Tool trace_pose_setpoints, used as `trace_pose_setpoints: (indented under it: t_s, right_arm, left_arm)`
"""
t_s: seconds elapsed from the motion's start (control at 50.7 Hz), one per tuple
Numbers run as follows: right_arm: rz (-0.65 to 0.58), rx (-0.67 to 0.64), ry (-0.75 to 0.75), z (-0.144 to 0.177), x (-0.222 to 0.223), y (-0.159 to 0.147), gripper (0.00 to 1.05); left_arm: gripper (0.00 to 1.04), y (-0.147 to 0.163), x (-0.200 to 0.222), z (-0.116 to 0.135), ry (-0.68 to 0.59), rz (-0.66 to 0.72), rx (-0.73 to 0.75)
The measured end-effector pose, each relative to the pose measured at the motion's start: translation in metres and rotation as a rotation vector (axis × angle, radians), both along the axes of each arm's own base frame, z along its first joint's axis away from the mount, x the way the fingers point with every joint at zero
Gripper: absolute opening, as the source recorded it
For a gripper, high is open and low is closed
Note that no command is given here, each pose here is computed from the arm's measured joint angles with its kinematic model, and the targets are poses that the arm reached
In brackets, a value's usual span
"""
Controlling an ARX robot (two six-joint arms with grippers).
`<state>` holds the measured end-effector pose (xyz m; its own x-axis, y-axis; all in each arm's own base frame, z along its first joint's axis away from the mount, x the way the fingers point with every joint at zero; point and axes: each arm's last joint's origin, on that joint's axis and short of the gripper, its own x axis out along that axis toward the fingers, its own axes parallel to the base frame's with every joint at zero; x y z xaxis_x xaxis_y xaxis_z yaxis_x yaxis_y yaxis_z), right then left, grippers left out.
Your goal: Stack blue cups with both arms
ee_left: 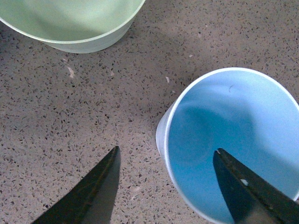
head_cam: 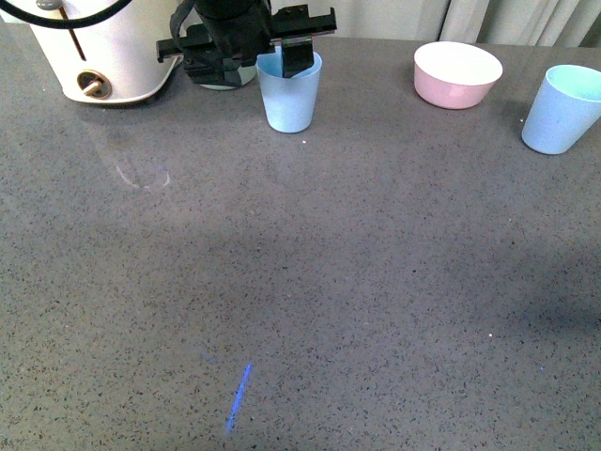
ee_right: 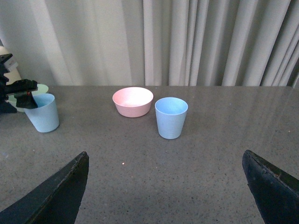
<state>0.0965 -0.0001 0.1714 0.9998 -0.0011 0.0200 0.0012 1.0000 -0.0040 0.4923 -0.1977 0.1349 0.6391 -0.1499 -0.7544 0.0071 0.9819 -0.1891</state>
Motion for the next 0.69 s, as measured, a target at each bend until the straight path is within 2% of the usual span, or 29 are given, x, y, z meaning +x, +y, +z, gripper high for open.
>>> trace_pose_setpoints:
  t_s: [0.099,0.335,0.493,0.69]
  right_arm:
    - [0.000,0.000,0.000,0.000,0.000,0.000,0.96]
    - [0.000,0.000,0.000,0.000,0.000,0.000,0.96]
    - [0.000,0.000,0.000,0.000,0.000,0.000,0.96]
    - [0.000,0.000,0.000,0.000,0.000,0.000,0.96]
  left_arm:
    - [0.46,-0.004,-0.001,-0.001,0.002,-0.002,-0.004]
    - [0.02,-0.009,-0.003,-0.001,0.020,0.012,-0.019]
    - [0.02,-0.010,-0.012,0.001,0.057,0.035,-0.043]
    - [0.02,-0.031,-0.050,0.029,0.107,-0.029,-0.094]
